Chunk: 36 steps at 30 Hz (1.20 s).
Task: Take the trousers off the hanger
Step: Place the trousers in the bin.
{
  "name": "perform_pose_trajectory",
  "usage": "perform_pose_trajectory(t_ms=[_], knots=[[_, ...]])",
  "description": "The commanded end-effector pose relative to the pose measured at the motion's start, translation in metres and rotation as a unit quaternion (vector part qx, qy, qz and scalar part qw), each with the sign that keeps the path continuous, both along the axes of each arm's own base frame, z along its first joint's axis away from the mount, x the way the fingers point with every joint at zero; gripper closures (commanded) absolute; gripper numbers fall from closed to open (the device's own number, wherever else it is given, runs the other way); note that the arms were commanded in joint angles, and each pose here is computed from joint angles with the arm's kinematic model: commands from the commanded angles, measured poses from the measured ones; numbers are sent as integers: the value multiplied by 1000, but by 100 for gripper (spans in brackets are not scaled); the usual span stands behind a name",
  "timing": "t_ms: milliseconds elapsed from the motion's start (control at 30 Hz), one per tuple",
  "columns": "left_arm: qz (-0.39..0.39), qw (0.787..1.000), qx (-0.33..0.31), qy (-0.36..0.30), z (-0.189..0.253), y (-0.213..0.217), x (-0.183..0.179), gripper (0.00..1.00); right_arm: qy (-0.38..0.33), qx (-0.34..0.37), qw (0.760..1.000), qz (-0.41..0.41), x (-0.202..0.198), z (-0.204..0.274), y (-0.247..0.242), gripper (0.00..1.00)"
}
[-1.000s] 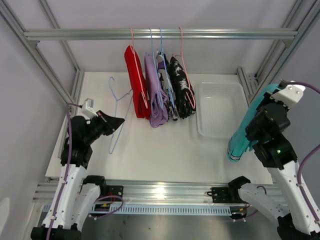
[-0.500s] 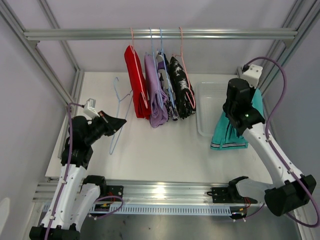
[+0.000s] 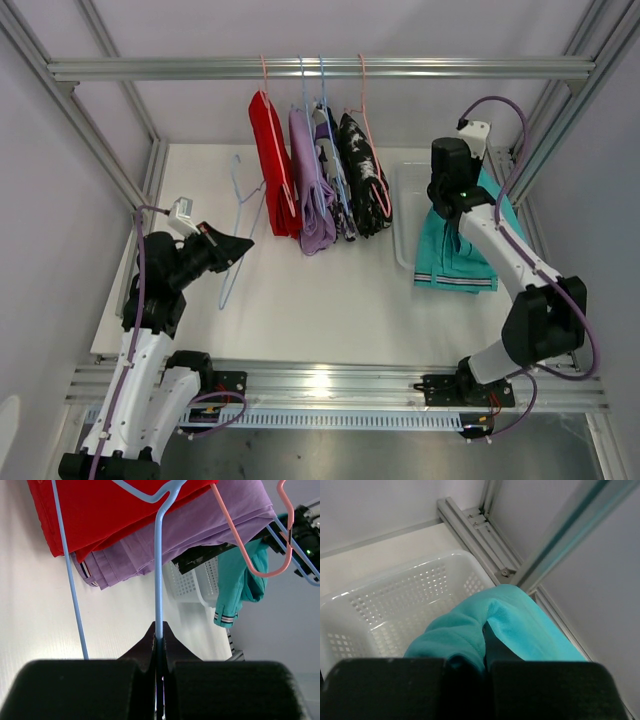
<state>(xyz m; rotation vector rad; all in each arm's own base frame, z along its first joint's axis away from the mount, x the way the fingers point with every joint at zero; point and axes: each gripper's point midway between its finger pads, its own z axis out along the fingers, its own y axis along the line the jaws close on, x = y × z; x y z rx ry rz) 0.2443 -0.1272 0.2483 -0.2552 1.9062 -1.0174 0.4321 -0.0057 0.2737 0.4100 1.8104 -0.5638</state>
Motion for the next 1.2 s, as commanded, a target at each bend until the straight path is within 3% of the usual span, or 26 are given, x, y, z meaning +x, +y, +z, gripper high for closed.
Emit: perform_pose_trajectory(t_ms=[0, 467, 667, 1167], knots=[[-23, 999, 4, -28, 11, -6, -2, 100, -82, 41, 996, 4, 38, 35, 12, 100], [-30, 999, 3, -23, 8, -8, -3, 100, -27, 54, 998, 34, 116, -33, 41, 100], [-30, 999, 3, -23, 8, -8, -2, 100, -20, 48, 998, 38, 145, -39, 47, 100], [-37, 999, 1, -16, 6, -10, -1, 100, 10, 53, 998, 23, 189, -88, 19, 100]])
